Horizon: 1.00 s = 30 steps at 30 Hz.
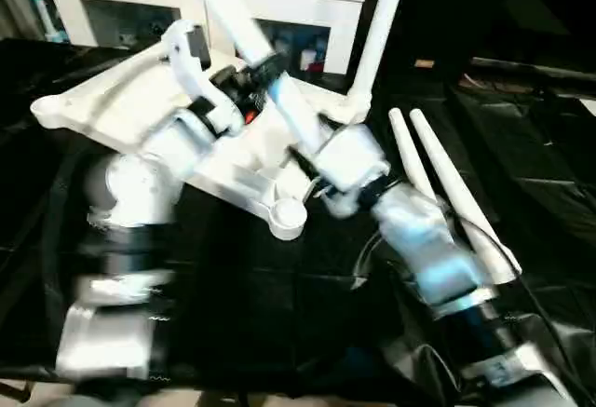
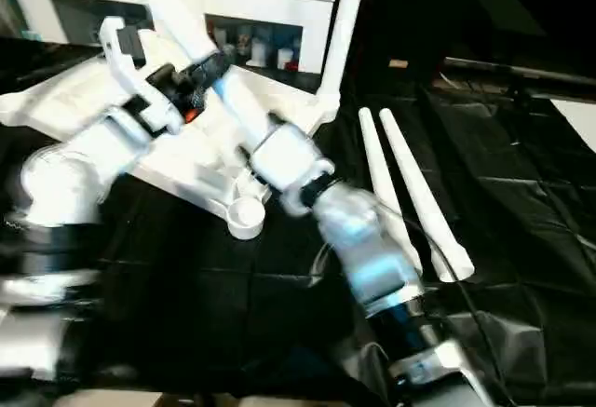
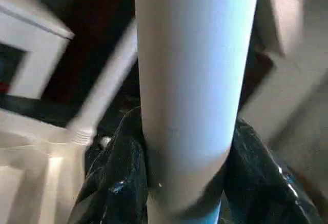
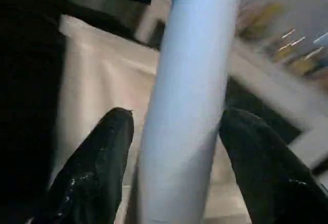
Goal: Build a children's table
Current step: Pick table leg
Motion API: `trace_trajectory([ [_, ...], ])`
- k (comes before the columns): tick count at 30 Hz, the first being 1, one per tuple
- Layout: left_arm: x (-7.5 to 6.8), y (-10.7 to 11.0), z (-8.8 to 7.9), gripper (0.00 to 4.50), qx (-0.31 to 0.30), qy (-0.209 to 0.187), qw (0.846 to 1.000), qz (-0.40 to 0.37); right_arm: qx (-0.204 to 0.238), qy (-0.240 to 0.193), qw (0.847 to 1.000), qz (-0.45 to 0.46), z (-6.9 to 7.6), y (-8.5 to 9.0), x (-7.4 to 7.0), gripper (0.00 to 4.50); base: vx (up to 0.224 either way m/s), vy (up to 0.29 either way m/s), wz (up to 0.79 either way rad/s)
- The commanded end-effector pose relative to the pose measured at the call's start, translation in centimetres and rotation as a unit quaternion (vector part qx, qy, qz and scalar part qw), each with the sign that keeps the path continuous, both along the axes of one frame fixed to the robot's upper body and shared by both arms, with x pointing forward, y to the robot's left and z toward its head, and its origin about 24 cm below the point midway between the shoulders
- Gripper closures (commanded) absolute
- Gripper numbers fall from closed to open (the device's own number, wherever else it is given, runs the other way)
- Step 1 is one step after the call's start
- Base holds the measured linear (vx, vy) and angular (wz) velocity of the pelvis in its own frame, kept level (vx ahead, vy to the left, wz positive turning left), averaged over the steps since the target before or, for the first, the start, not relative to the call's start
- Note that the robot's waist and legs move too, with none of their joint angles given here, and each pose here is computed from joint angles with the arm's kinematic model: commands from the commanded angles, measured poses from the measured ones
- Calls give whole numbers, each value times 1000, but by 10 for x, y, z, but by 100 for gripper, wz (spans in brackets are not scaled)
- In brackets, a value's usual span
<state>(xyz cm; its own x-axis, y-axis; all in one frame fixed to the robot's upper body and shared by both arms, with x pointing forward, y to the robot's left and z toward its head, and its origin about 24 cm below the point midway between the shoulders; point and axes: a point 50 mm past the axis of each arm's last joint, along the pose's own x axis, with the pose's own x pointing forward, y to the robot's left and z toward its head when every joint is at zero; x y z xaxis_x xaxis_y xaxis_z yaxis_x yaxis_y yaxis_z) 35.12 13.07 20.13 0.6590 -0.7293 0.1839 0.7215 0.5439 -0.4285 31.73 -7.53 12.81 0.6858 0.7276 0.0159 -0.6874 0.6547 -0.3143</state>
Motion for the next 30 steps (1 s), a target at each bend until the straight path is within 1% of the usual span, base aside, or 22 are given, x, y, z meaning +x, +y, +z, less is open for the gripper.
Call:
trace_trajectory([
  [1,-9,-9,18,278,6,-27,996,-82,34,67,996,50,7,-10,2,156,0,0,0],
  [2,-14,-9,24,278,8,-40,992,-117,39,102,991,73,7,-13,3,156,0,0,0],
  [3,-18,-9,27,278,10,-48,989,-139,40,122,988,87,7,-15,4,156,0,0,0],
  [4,-21,-8,30,278,16,-57,985,-164,33,132,985,102,7,-18,5,156,0,0,0],
  [5,-21,-8,31,278,18,-59,984,-168,32,139,984,104,6,-19,6,156,0,0,0],
  [7,-23,-8,34,278,31,-75,978,-194,27,180,975,127,0,-24,8,156,0,0,0],
  [9,-23,-7,34,278,46,-83,973,-212,29,212,966,143,-4,-28,8,156,0,0,0],
  [11,-24,-7,33,278,57,-88,969,-223,30,227,961,157,-5,-31,7,156,0,0,0],
  [13,-23,-4,33,278,65,-87,967,-231,32,245,954,168,-4,-35,6,192,0,0,0],
  [14,-23,-3,32,278,67,-86,966,-235,32,251,952,171,-4,-37,6,192,0,0,0],
  [16,-24,-3,31,278,69,-87,964,-240,30,258,950,172,-5,-39,6,216,0,0,0],
  [17,-24,-3,31,278,71,-87,963,-244,26,265,948,175,-6,-40,5,216,0,0,0],
  [19,-25,-3,30,278,72,-88,962,-250,18,274,945,177,-8,-41,4,237,0,0,0],
  [20,-25,-3,30,278,73,-90,960,-255,10,279,943,182,-11,-41,2,237,0,0,0],
  [22,-26,-4,30,278,73,-94,959,-258,18,287,940,185,-12,-38,0,250,0,0,0],
  [26,-23,-6,28,278,70,-103,961,-248,32,278,944,173,-11,-33,3,259,0,0,0],
  [28,-19,-7,27,278,78,-112,967,-215,46,271,947,163,-9,-30,5,259,0,0,0],
  [29,-14,-8,26,222,78,-105,974,-187,55,261,952,152,-8,-29,7,259,0,0,0],
  [30,-11,-8,25,222,73,-94,979,-166,64,254,955,140,-7,-28,9,259,0,0,0],
])
